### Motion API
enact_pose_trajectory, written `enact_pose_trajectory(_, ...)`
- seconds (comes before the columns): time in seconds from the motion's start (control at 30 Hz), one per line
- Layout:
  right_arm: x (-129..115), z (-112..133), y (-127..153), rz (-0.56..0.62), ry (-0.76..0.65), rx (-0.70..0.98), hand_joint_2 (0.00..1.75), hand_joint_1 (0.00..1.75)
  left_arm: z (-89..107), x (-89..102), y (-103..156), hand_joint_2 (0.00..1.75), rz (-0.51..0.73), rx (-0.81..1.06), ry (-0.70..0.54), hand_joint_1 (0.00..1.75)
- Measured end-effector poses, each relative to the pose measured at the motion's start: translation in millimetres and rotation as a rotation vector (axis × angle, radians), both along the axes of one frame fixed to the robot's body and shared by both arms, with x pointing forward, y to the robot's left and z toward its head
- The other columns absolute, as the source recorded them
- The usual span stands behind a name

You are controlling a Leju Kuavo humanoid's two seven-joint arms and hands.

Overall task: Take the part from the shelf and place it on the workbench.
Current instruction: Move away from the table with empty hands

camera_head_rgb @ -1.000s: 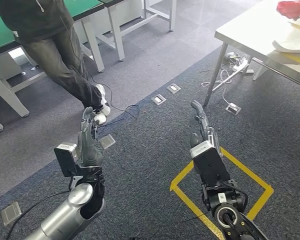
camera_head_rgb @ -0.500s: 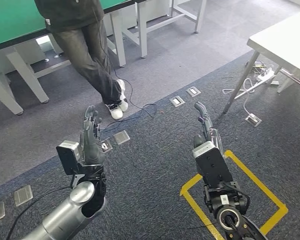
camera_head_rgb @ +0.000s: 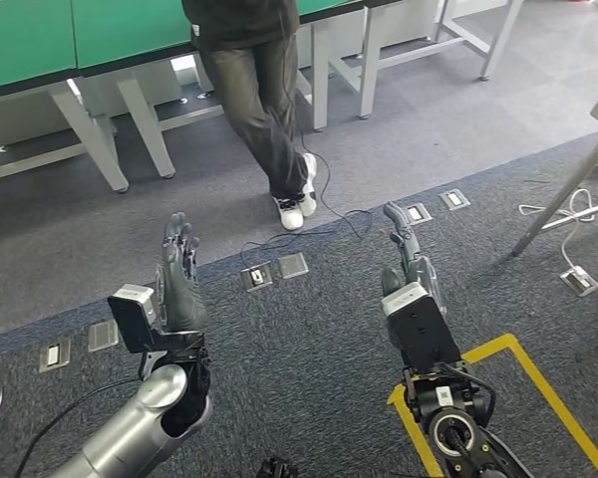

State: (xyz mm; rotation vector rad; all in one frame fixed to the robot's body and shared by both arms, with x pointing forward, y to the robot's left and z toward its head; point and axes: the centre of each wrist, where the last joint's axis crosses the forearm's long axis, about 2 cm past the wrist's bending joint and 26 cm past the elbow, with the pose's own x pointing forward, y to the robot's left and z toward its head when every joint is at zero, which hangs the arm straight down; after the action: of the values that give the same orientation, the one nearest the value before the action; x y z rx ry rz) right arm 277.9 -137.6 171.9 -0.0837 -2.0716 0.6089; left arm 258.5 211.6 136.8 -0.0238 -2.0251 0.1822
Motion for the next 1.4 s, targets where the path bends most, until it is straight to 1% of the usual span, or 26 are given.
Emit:
enact_pose_trajectory(0.4, 0.7, 0.5, -0.5, -0.006, -0.002, 0.001, 0.00, 0.00, 3.8, 3.6, -1.5, 0.00, -0.007, -0.008, -0.015, 0.00)
enact_pose_trajectory(1.4, 1.7, 2.0, 0.5, -0.003, -0.008, 0.000, 0.00, 0.00, 3.8, 4.4, -1.2, 0.00, -0.006, -0.006, -0.016, 0.00)
